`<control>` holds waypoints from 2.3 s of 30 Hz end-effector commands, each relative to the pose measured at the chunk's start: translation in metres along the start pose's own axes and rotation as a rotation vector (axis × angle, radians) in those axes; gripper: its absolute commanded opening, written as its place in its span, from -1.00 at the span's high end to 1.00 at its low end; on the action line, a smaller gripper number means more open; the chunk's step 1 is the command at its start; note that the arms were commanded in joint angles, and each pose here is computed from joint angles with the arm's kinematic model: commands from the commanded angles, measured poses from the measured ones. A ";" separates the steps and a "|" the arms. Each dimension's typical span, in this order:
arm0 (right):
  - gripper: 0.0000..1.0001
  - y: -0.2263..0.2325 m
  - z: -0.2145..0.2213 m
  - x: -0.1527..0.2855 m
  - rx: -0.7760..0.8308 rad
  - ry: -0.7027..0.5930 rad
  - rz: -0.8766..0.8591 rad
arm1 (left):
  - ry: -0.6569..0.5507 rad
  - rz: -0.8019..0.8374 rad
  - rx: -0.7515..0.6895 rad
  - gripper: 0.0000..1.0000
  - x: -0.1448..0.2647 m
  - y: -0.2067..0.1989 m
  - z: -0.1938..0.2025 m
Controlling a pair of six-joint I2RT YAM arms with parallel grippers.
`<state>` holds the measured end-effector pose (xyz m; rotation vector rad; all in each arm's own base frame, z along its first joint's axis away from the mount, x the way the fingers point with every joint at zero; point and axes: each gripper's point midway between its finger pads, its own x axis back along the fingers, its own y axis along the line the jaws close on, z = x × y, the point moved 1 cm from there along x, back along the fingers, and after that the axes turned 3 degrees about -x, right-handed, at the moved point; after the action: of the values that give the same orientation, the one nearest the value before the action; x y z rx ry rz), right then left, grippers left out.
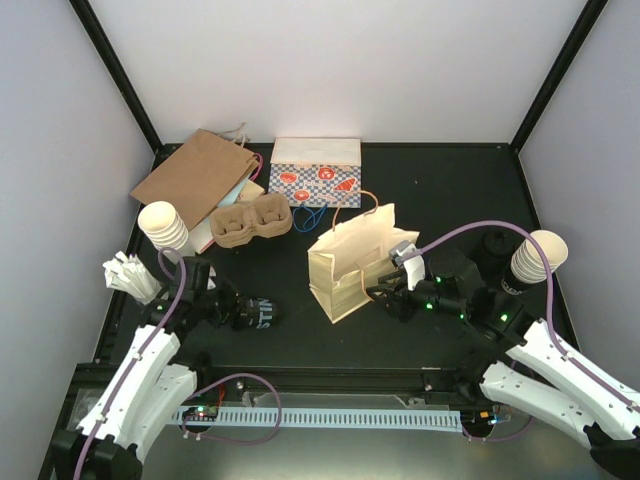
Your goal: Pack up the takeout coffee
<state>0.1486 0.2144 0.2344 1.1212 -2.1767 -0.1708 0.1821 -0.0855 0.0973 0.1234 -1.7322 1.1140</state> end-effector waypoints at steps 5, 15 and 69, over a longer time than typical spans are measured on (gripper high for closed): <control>0.15 0.003 -0.007 0.007 0.016 -0.020 -0.001 | -0.151 -0.024 -0.044 0.97 0.021 -0.005 -0.023; 0.14 0.003 -0.007 0.003 0.021 -0.009 -0.001 | -0.302 -0.272 -0.155 0.97 0.068 -0.001 -0.053; 0.14 -0.001 -0.012 0.004 0.042 -0.006 0.038 | -0.422 -0.634 -0.247 0.22 0.014 -0.011 -0.151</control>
<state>0.1528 0.2129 0.2303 1.0868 -2.1747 -0.1075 0.2809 0.0258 0.1092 0.7726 -1.9363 0.3659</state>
